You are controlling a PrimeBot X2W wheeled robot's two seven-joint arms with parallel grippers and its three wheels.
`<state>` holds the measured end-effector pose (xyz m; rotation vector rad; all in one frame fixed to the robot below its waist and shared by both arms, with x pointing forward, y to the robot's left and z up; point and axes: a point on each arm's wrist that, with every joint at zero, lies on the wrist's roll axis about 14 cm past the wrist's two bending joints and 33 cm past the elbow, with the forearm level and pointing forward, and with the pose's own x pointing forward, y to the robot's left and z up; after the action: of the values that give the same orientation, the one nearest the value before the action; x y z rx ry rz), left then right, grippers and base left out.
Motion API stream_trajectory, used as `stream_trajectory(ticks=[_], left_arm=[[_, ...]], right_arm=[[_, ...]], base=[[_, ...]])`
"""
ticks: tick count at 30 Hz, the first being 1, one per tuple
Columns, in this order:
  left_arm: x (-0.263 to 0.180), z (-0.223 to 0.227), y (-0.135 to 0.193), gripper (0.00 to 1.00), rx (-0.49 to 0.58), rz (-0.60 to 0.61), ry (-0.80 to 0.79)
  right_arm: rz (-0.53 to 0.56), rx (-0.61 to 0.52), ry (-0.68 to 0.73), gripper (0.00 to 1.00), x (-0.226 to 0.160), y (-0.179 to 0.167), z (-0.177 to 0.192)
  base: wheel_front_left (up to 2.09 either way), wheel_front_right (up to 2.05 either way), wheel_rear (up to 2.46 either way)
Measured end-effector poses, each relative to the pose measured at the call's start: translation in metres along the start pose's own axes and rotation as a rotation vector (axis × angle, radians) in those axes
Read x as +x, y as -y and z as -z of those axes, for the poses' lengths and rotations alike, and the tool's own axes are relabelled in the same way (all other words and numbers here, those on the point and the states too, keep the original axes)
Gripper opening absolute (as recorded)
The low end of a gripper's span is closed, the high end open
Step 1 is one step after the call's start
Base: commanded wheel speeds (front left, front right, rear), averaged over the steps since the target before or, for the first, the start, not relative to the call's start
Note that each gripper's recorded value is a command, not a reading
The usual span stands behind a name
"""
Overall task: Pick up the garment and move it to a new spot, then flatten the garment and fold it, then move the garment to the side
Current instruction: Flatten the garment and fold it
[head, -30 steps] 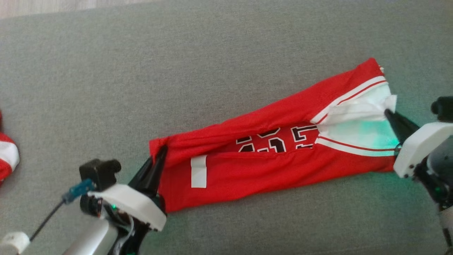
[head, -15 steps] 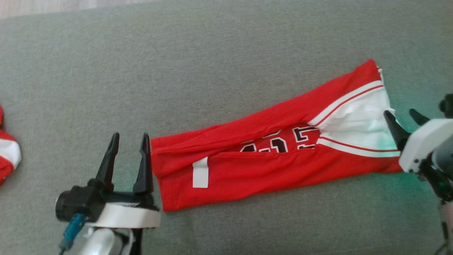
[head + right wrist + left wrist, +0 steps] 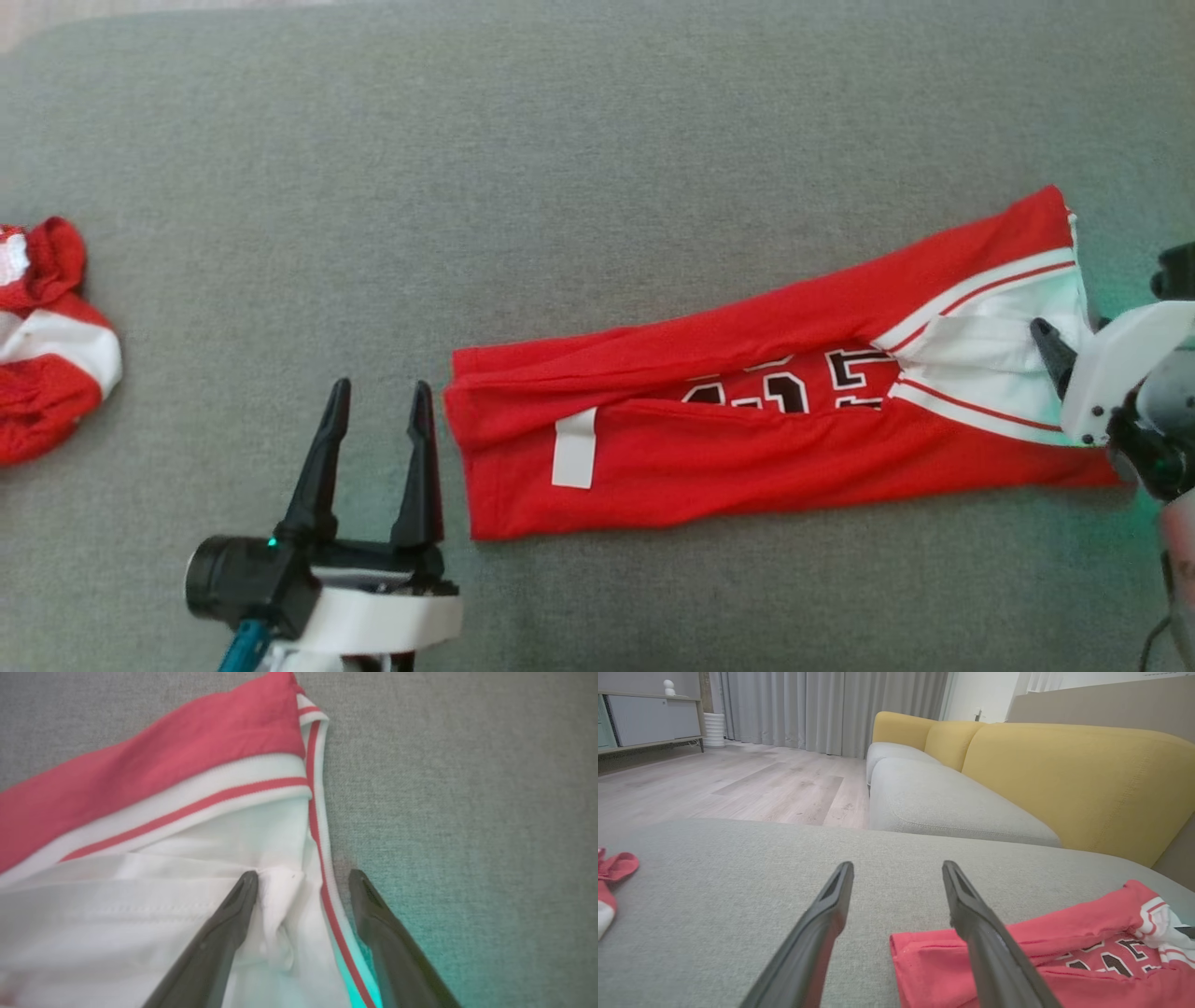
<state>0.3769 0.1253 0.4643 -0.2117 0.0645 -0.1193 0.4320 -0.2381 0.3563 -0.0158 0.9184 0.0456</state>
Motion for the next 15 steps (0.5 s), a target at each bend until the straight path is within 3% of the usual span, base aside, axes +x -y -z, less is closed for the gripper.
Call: stream_trajectory(ticks=[1,2,3,9,15], left_arm=[[-0.002,0.0,-0.003,1.0,0.004,-0.005,0.001],[-0.004,0.0,-0.004,1.0,0.007,-0.007,0.001],[-0.006,0.0,-0.005,1.0,0.01,-0.005,-0.001],[-0.019,0.002,-0.013,1.0,0.002,-0.025,-0.009],[-0.029,-0.005,-0.014,1.0,0.002,-0.031,0.011]], right_arm=[[-0.008,0.017,-0.006,1.0,0.001,-0.001,0.0],[-0.02,0.033,-0.012,0.68,0.001,-0.004,0.0],[-0.03,0.048,-0.01,0.0,0.0,-0.005,-0.001],[-0.032,0.101,0.05,0.0,-0.009,0.003,-0.009],[0.174,0.137,0.133,0.0,-0.05,0.1,-0.026]], base=[[0.0,0.0,0.0],[0.0,0.0,0.0],[0.0,0.0,0.0],[0.0,0.0,0.0],[0.0,0.0,0.0]])
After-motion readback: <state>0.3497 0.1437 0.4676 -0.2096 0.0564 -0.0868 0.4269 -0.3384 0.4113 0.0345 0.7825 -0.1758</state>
